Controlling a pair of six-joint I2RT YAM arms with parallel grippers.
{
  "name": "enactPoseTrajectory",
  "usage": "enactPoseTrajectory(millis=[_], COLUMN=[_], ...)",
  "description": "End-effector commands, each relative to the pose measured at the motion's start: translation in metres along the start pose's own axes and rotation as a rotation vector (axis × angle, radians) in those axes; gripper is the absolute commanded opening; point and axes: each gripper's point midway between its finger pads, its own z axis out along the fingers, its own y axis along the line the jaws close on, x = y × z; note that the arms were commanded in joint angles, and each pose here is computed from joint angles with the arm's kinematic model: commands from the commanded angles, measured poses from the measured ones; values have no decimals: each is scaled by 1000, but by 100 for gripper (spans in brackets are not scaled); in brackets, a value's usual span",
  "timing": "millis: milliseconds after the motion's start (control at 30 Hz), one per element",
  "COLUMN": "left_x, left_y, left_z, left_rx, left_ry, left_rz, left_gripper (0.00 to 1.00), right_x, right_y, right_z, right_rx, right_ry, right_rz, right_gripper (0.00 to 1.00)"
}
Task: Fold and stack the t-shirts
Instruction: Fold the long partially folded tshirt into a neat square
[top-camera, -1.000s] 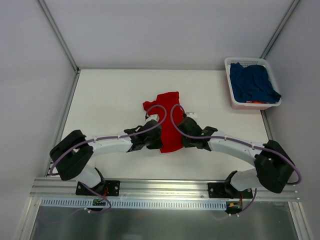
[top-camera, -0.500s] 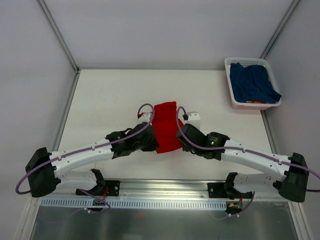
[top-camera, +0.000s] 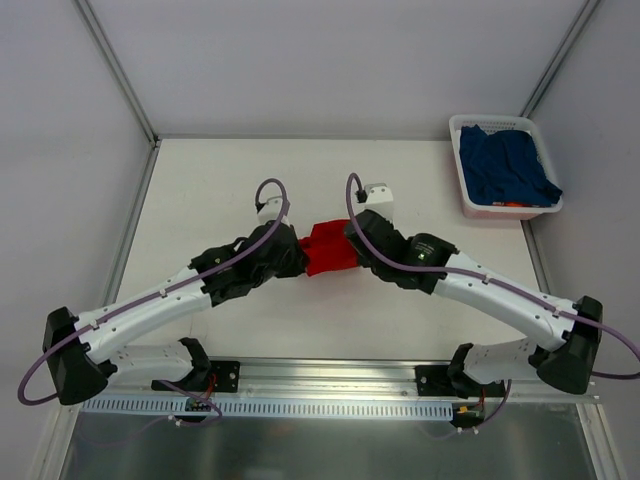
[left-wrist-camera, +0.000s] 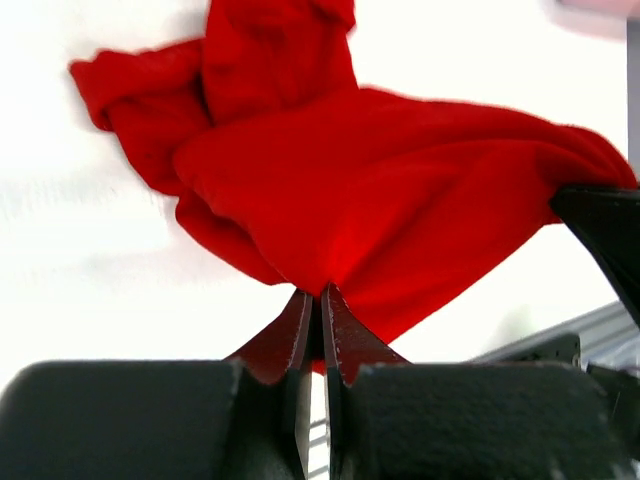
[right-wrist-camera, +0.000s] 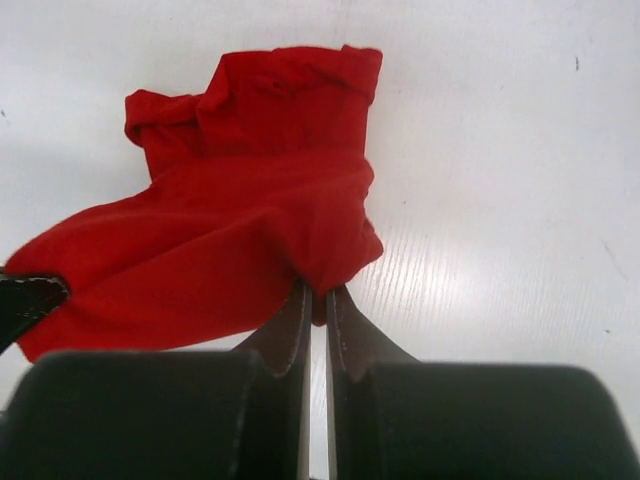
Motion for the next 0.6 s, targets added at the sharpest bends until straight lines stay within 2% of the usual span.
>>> enactPoseTrajectory(millis=[0,167,567], left_x=[-26,-40,-49], left_y=[9,31,56], left_z=[1,22,70], left_rx=[-52,-136,-198], left_ry=[-58,-58,-16], left_rz=[24,6,-25], left_gripper=[0,0,0], right_x=[-26,-28,-26], right_y=[-7,-7,-6], right_z=[8,46,114], right_rx=[34,31,25], right_ry=[-35,13,105], right_rz=[-41,-27,-20], right_gripper=[0,0,0])
